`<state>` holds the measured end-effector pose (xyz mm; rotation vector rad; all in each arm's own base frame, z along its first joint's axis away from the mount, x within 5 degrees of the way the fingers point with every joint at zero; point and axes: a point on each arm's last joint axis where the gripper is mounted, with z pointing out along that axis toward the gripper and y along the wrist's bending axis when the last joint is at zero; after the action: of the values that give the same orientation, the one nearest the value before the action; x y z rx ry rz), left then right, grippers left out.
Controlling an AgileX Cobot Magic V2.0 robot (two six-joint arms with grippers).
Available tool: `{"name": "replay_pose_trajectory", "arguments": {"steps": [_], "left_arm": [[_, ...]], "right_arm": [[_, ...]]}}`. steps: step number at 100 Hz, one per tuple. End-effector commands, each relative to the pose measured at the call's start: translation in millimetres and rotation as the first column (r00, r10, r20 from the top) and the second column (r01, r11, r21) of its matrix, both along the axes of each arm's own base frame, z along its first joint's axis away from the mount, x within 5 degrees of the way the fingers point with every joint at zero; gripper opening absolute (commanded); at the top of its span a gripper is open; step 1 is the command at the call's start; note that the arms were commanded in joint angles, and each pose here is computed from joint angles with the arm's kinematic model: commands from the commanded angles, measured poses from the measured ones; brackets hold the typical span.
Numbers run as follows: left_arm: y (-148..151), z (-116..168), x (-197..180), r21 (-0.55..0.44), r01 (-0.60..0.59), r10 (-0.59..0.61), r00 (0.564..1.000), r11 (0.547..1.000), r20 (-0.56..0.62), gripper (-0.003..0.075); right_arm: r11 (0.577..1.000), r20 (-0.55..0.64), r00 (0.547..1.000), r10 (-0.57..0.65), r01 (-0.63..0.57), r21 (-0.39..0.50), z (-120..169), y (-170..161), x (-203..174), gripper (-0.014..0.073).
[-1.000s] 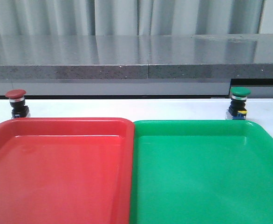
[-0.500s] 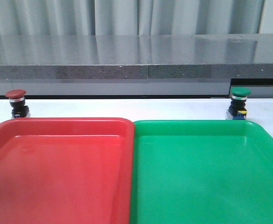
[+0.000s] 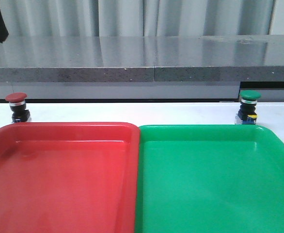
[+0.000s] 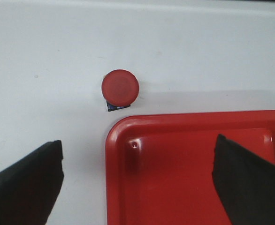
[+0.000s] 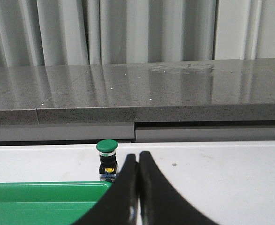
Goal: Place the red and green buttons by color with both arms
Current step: 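Lower the open left gripper over the red-capped button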
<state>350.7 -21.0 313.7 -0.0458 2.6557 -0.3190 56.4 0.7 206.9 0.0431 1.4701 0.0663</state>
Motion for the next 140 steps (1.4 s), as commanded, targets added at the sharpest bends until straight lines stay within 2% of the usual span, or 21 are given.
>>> {"name": "replay_pose_trajectory", "arguments": {"steps": [1,24,54,68,86,140], "left_arm": [[-2.5,16.6,12.6,-0.026,0.002,-0.001,0.999,1.000,0.048,0.0618],[-4.1,-10.7,50.1,-0.033,0.019,-0.021,0.998,0.999,-0.056,0.0619],[-4.6,-41.7,78.6,-0.040,0.013,-0.018,0.994,0.999,-0.112,0.0618],[-4.5,-51.0,83.0,-0.040,0.009,-0.014,0.992,0.999,-0.123,0.0619],[-4.0,-49.6,86.5,-0.038,-0.001,-0.002,0.997,0.999,-0.083,0.0618],[-4.1,-71.8,92.6,-0.038,-0.001,-0.005,0.990,0.999,-0.140,0.0615]], "right_arm": [[1.000,0.113,0.994,-0.004,0.005,-0.014,14.2,0.0,-4.2,-0.0064],[1.000,0.113,0.994,-0.004,0.005,-0.014,14.2,0.0,-4.2,-0.0064],[1.000,0.113,0.994,-0.004,0.005,-0.014,14.2,0.0,-4.2,-0.0064],[1.000,0.113,0.994,-0.004,0.005,-0.014,14.2,0.0,-4.2,-0.0064],[1.000,0.113,0.994,-0.004,0.005,-0.014,14.2,0.0,-4.2,-0.0064],[1.000,0.113,0.994,-0.004,0.005,-0.014,14.2,0.0,-4.2,-0.0064]]}}
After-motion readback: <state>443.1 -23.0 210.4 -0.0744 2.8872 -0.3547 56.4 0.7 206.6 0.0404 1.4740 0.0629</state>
